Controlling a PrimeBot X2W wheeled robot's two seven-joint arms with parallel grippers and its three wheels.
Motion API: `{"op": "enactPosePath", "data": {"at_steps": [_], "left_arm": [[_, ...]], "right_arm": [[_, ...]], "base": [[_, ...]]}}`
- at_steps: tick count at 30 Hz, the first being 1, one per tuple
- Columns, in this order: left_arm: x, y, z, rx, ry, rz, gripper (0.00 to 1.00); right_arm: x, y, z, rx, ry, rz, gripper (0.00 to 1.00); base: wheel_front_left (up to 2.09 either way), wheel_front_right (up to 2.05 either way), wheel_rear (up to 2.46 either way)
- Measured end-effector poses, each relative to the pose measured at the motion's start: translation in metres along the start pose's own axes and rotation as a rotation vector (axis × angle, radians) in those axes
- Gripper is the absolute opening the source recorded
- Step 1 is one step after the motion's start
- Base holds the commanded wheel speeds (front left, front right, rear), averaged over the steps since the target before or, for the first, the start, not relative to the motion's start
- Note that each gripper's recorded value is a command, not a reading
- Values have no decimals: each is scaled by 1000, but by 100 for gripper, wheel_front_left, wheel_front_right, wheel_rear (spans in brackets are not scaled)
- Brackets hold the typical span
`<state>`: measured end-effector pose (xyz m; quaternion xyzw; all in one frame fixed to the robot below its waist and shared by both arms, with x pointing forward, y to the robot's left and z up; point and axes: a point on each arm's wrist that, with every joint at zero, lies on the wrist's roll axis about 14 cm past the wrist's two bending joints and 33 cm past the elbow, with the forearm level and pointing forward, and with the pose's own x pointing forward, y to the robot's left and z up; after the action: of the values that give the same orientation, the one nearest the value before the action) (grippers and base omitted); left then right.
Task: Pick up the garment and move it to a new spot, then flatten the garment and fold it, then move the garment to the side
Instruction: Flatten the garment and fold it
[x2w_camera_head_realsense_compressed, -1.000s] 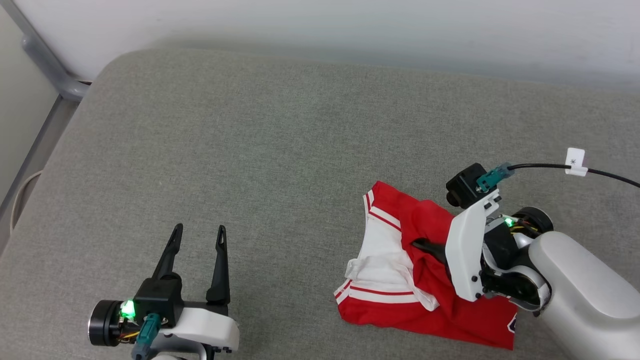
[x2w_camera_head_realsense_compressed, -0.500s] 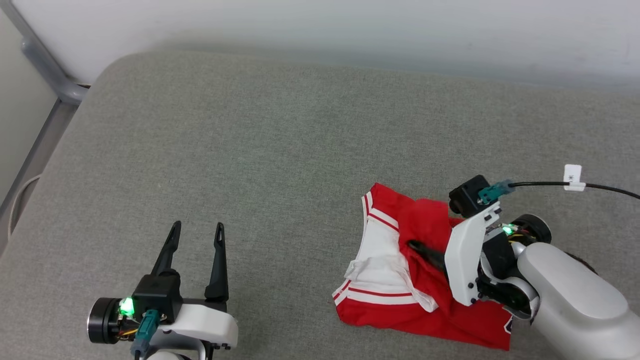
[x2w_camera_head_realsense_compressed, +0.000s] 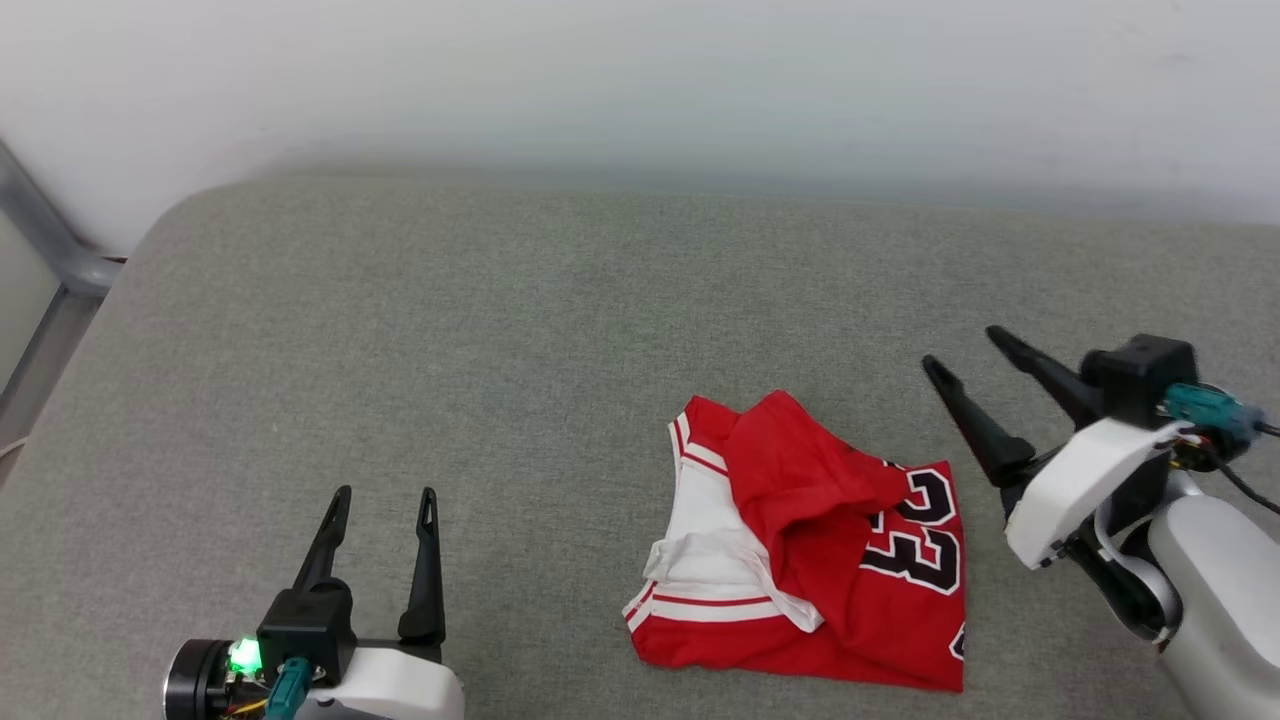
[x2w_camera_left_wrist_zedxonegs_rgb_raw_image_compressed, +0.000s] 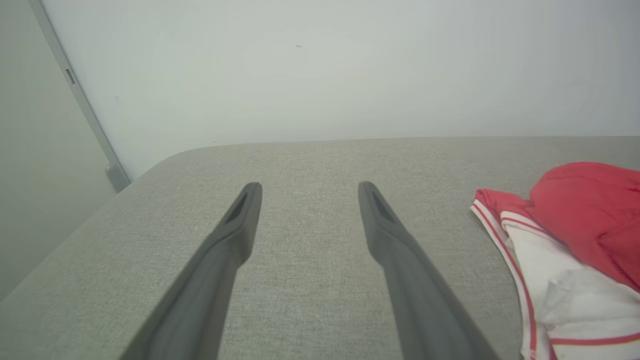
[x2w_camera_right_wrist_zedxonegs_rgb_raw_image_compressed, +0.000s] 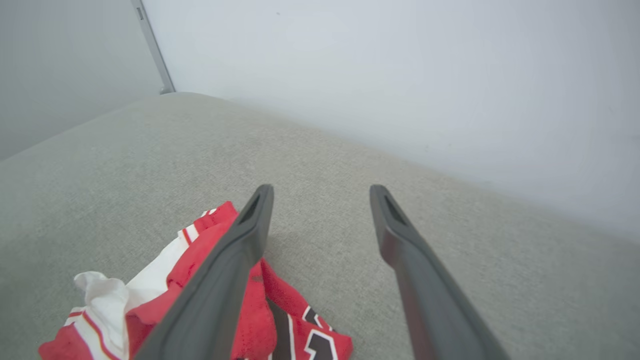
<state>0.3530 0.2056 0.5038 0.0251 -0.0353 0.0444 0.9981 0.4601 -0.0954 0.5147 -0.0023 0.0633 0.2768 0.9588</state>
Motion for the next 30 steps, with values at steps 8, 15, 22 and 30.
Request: {"op": "enactPosePath", "data": {"at_steps": [8, 15, 22, 30], "left_arm": [[-1, -9, 8, -1, -28, -32, 100], [-5, -14, 17, -3, -54, -50, 100], [-11, -16, 21, 0, -68, -55, 100], [-18, -16, 20, -1, -63, -57, 100]], "right_arm": [[-46, -44, 31, -51, -236, -228, 100], [-86, -41, 39, -52, -338, -351, 100], [-119, -26, 34, -11, -385, -428, 100], [-141, -16, 18, 2, -359, -470, 100]], "base": [[0, 0, 0], [0, 0, 0], [0, 0, 0], [0, 0, 0]]}}
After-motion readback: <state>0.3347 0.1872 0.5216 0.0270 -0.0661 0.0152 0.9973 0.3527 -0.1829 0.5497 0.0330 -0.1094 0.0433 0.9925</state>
